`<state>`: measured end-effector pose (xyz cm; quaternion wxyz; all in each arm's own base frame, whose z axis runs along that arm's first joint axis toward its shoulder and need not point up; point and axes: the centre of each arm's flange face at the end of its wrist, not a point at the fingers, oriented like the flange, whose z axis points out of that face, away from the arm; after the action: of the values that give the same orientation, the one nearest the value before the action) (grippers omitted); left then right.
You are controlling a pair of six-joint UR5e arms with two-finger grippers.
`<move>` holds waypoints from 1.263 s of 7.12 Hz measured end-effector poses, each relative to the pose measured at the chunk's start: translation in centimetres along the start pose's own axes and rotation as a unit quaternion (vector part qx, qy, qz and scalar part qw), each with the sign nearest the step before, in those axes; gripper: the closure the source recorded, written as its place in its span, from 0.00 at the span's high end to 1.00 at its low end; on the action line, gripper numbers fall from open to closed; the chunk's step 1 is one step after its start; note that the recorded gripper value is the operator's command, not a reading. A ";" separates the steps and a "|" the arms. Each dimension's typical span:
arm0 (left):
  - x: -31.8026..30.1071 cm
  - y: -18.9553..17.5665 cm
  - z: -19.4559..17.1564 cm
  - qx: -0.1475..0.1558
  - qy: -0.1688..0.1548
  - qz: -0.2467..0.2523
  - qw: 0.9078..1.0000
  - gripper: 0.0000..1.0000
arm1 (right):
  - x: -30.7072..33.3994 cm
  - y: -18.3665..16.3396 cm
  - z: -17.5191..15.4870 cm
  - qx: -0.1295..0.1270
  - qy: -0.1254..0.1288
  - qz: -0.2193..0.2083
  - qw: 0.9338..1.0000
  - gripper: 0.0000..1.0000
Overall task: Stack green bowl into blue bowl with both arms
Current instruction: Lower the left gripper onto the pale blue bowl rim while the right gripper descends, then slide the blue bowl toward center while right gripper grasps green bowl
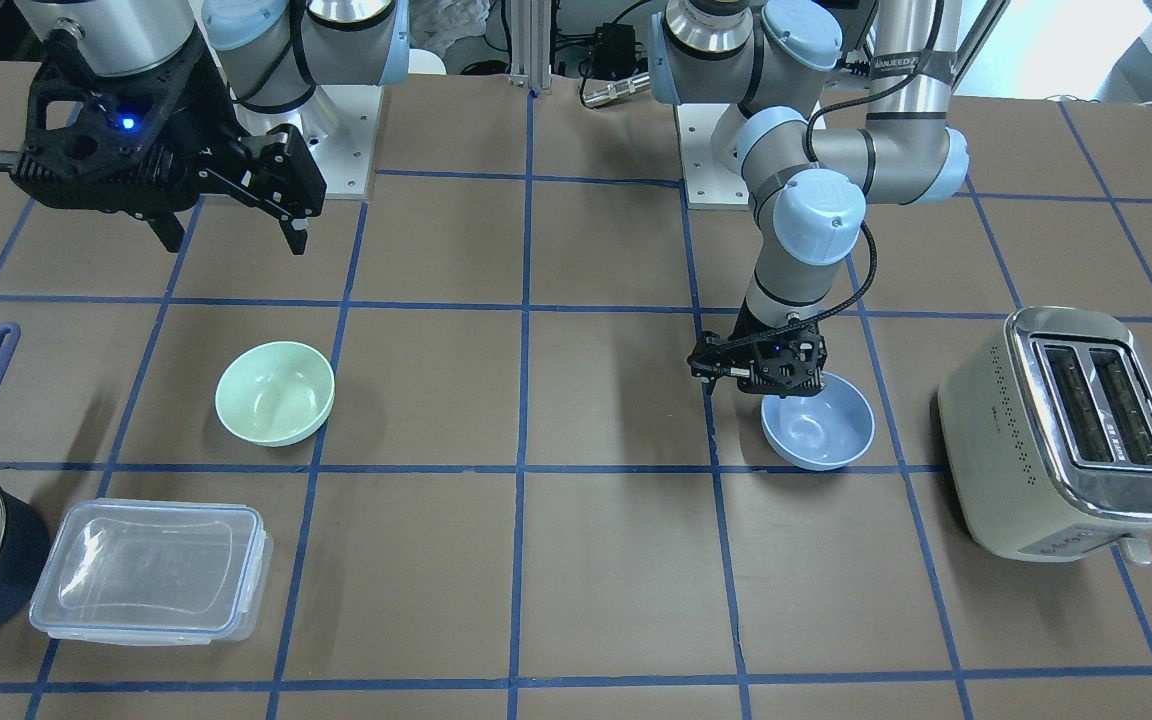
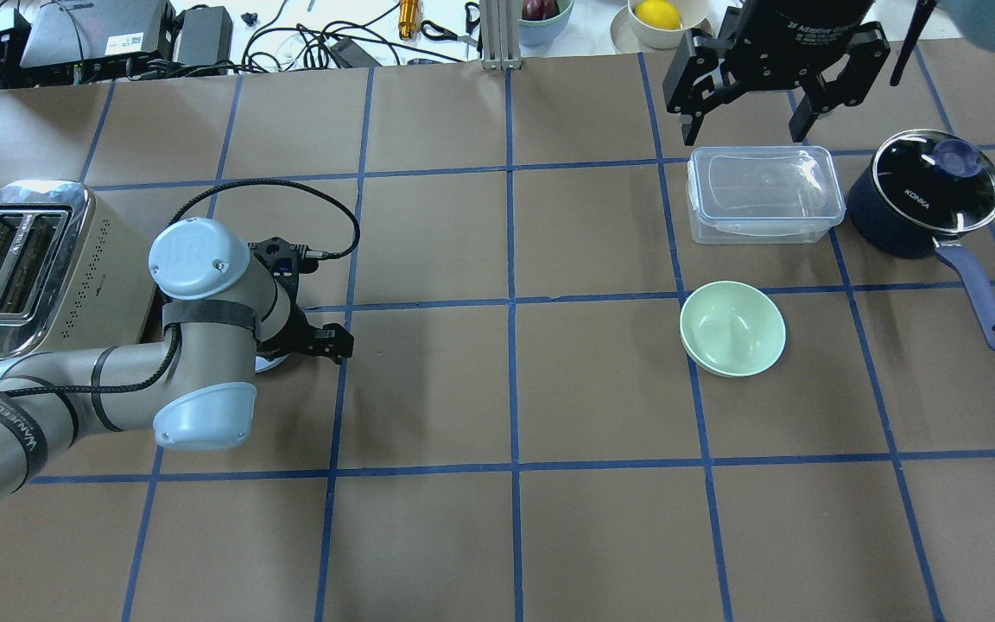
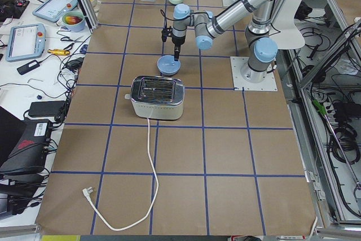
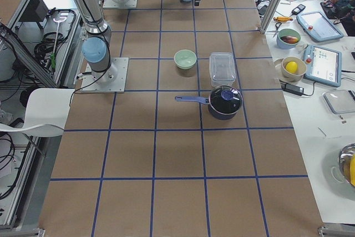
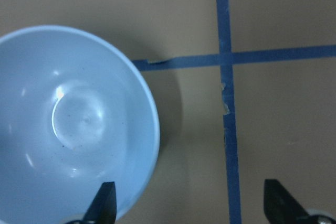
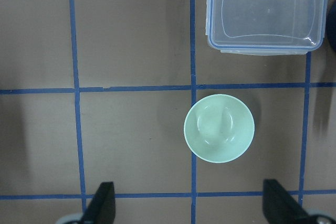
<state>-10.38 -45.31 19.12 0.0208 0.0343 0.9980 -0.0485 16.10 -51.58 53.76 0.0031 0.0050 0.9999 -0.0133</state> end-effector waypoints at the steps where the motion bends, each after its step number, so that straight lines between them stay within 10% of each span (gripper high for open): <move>1: 0.0 -0.6 0.8 0.026 -0.004 0.010 1.000 0.02 | 0.2 -0.4 0.5 -0.007 0.000 0.001 1.000 1.00; 6: 1.0 -2.0 0.8 0.072 -0.036 0.039 0.996 0.00 | 6.4 -1.7 2.7 -0.048 0.001 0.005 0.999 1.00; 9: 9.1 -6.9 -3.4 0.106 -0.018 -0.001 0.994 0.00 | 13.4 -1.0 11.0 -0.093 -0.010 -0.004 0.996 1.00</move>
<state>-20.05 -51.19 22.75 0.0346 0.0350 0.9868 -0.1544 2.77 -52.75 42.75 0.0139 0.0003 0.9967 0.0801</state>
